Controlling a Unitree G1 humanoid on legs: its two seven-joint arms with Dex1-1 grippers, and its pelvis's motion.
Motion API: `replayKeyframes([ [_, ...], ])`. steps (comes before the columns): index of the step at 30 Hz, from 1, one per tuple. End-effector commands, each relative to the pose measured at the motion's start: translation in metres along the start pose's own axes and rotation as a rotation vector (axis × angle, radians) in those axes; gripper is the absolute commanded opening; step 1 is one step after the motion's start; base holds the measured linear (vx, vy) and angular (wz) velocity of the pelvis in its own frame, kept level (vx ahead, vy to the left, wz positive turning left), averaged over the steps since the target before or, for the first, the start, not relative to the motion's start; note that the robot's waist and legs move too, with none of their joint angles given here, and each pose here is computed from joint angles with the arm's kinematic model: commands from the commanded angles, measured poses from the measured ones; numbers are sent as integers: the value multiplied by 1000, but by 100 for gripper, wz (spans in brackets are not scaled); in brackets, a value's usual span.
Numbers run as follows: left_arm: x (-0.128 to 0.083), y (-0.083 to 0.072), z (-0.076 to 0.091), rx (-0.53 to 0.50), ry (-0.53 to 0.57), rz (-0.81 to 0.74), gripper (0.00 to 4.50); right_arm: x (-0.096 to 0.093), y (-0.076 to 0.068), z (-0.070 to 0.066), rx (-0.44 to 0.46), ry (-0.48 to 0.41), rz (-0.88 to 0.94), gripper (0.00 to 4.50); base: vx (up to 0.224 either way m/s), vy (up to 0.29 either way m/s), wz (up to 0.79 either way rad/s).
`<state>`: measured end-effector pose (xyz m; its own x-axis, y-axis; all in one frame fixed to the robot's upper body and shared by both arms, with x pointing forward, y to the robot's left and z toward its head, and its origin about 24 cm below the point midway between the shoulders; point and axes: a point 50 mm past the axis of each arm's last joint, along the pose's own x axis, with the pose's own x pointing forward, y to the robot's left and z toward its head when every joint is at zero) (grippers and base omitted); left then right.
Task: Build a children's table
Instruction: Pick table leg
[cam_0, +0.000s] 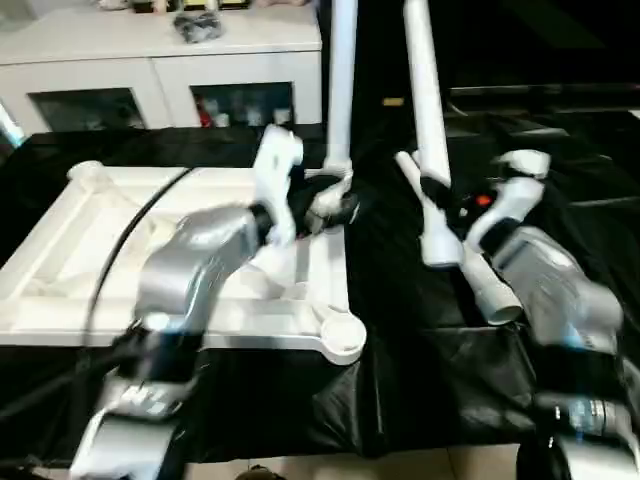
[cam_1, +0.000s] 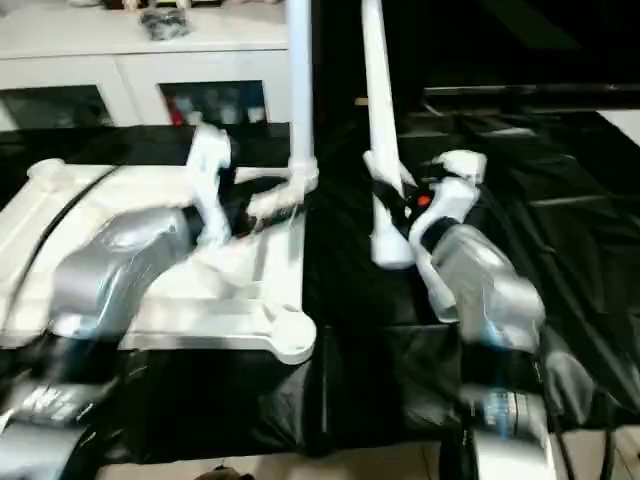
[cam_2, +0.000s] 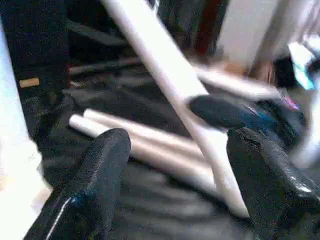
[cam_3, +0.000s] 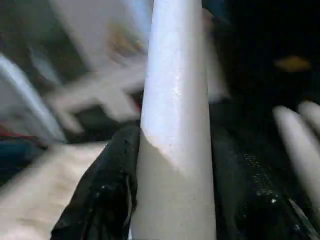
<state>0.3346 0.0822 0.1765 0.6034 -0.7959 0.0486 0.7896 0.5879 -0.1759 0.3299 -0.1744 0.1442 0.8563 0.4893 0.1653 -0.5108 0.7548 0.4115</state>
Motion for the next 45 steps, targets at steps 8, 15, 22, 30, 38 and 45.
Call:
replayKeyframes([
  [8,17,-12,13,-287,-87,-80,354,-21,34,9,42,-34,376,184,0,0,0],
  [15,18,-25,28,-472,-188,-204,391,-23,38,3,39,7,415,184,0,0,0],
  [22,21,-27,18,-444,-114,-154,447,-22,47,-3,27,53,468,184,0,0,0],
  [30,32,-20,14,-456,-76,36,368,-7,57,-21,-73,134,420,184,0,0,0],
  [38,38,-1,14,-479,-90,292,310,20,64,-38,-198,155,273,183,0,0,0],
  [45,38,-1,13,-503,-89,305,268,28,73,-39,-229,135,280,183,0,0,0],
])
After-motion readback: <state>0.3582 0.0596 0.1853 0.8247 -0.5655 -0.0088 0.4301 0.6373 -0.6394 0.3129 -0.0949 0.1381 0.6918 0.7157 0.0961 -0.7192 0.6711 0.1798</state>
